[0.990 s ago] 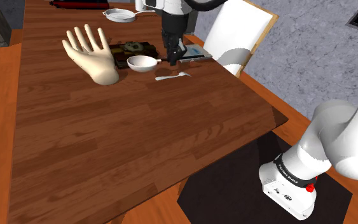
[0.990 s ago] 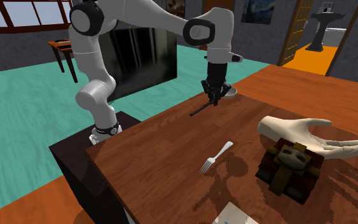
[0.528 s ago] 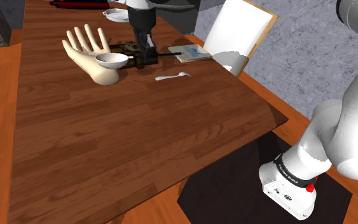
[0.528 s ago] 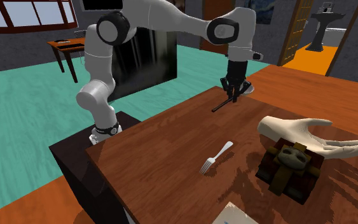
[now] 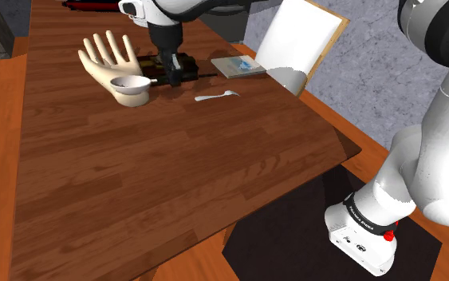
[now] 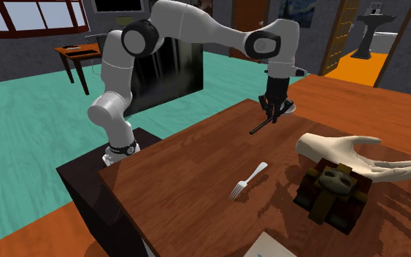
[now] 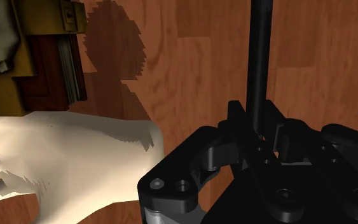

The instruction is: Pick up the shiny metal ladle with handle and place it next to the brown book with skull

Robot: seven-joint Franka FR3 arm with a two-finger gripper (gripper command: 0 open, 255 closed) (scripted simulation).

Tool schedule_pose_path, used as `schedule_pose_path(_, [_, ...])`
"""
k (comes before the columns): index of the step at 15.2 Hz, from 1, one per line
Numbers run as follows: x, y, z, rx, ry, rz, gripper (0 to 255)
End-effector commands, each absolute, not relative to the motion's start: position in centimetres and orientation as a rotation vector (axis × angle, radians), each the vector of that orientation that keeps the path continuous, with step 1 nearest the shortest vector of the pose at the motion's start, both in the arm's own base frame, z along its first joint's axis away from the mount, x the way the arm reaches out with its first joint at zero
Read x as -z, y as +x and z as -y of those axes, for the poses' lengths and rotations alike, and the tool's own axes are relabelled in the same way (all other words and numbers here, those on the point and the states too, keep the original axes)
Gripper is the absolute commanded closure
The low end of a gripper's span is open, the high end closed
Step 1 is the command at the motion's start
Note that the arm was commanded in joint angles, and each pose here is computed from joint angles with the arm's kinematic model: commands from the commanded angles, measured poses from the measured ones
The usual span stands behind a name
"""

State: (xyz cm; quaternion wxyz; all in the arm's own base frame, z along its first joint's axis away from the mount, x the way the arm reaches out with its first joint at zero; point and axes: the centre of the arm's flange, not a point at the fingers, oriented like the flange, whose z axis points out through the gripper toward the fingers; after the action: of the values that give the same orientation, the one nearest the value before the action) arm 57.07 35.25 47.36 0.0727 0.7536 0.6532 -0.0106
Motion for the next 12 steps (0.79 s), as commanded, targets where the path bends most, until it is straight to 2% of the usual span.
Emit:
schedule_pose_path(1, [-46.2,57.1,-35.2,0.031,2.264,-1.962,255])
schedule_pose_path(12, [-40.4,57.1,-35.2,0.031,2.264,-1.962,255])
